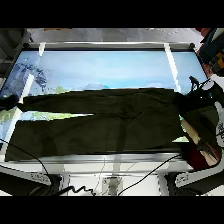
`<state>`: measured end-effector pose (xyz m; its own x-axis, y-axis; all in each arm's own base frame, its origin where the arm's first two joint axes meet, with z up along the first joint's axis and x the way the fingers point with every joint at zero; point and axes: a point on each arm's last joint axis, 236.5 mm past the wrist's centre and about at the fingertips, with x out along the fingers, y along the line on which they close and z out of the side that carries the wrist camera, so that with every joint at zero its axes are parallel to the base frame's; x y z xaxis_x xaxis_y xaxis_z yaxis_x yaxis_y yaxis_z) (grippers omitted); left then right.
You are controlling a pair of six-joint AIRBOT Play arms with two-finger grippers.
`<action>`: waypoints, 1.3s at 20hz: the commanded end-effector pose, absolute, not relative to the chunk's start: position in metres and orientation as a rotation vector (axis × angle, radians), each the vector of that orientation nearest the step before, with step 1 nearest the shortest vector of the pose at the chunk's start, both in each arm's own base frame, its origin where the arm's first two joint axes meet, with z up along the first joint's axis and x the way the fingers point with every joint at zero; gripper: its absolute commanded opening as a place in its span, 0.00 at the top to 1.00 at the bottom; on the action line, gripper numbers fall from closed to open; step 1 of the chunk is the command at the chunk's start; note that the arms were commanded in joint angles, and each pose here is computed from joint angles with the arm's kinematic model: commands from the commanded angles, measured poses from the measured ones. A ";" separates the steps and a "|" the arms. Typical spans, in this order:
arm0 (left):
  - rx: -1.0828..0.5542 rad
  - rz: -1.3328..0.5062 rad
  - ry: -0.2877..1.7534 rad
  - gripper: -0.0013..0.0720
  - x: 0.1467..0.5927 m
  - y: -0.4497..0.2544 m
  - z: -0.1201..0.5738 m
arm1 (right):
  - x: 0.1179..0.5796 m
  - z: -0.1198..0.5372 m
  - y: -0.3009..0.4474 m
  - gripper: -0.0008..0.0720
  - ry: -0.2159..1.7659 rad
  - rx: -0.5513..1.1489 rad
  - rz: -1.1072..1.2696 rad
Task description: Fold the clothes and pants, and hang the long-sleeved shirts on hangers.
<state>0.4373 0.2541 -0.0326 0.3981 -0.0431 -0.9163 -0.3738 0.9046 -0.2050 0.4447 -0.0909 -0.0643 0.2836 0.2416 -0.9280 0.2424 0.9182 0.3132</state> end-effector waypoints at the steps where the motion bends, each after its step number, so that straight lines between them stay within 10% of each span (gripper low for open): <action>1: -0.375 0.233 1.046 0.95 0.457 0.266 0.006 | 0.431 -0.030 -0.119 0.95 1.273 0.312 -0.101; 24: -0.412 0.330 1.401 0.95 0.385 0.261 -0.073 | 0.446 -0.040 -0.122 0.95 1.147 0.333 -0.139; 25: -0.411 0.330 1.402 0.90 0.385 0.261 -0.073 | 0.449 -0.038 -0.124 0.85 1.134 0.331 -0.142; 26: -0.415 0.329 1.408 0.64 0.384 0.259 -0.073 | 0.450 -0.037 -0.124 0.50 1.129 0.328 -0.143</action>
